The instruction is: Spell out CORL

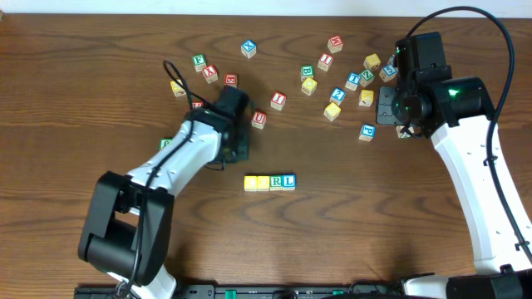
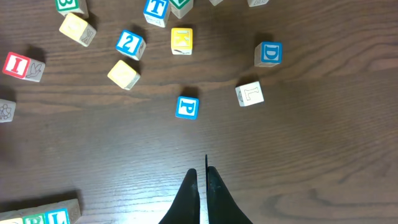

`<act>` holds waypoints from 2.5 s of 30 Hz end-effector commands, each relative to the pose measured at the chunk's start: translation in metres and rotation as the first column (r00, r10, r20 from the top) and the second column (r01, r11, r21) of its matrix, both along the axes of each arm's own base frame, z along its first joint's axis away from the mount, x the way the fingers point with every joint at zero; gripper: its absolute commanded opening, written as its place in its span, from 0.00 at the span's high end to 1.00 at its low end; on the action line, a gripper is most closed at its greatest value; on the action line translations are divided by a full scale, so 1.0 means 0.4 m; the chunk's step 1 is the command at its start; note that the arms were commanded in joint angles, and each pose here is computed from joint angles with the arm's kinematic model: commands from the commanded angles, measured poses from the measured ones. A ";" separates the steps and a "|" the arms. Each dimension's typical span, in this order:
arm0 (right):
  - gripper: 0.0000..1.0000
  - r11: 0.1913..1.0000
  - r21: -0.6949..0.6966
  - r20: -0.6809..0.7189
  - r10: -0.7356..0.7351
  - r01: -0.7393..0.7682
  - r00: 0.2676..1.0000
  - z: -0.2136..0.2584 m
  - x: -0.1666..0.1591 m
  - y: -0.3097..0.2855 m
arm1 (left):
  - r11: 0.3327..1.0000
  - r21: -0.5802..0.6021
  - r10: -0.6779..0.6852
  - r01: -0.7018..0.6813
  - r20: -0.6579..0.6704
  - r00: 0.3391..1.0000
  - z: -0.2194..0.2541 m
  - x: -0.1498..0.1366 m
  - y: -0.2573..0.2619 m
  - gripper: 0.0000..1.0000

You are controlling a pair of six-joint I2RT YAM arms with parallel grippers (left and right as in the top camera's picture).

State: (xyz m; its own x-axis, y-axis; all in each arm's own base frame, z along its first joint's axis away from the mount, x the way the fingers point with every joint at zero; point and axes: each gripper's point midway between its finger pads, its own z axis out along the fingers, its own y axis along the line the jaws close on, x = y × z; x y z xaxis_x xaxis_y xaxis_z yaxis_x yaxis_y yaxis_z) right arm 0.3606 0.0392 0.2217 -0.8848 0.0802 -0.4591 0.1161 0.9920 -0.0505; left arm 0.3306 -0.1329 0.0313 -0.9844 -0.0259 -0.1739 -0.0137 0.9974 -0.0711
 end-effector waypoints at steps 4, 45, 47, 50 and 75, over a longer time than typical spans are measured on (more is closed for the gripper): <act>0.99 1.000 -0.026 0.019 -0.005 0.006 1.000 0.016 0.005 -0.015 | 0.999 0.041 -0.009 0.011 -0.040 0.999 0.038 -0.030 0.032 0.93; 0.99 0.999 -0.040 0.018 -0.012 0.013 1.000 0.016 0.003 -0.022 | 0.998 0.004 -0.068 0.070 -0.185 0.980 -0.034 -0.169 -0.031 0.93; 0.99 0.999 -0.040 0.018 -0.012 0.013 1.000 0.016 0.003 -0.022 | 0.997 -0.023 -0.077 0.074 -0.196 0.978 -0.033 -0.175 -0.042 0.93; 0.99 0.999 -0.040 0.019 -0.012 0.013 1.000 0.017 0.004 -0.022 | 0.996 -0.050 -0.083 0.074 -0.202 0.976 -0.032 -0.178 -0.054 0.92; 0.99 0.999 -0.041 0.018 -0.012 0.013 1.000 0.016 0.003 -0.022 | 0.993 -0.071 -0.105 0.094 -0.176 0.979 -0.031 -0.168 -0.076 0.93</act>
State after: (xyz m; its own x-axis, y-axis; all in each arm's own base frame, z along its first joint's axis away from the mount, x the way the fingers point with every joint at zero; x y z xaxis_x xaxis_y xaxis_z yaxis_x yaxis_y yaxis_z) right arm 0.3608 0.0343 0.2224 -0.8825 0.0762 -0.4641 0.1260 0.9890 -0.0772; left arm 0.2616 -0.1627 0.0148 -0.9972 0.0710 0.0248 0.0670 0.9885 -0.1354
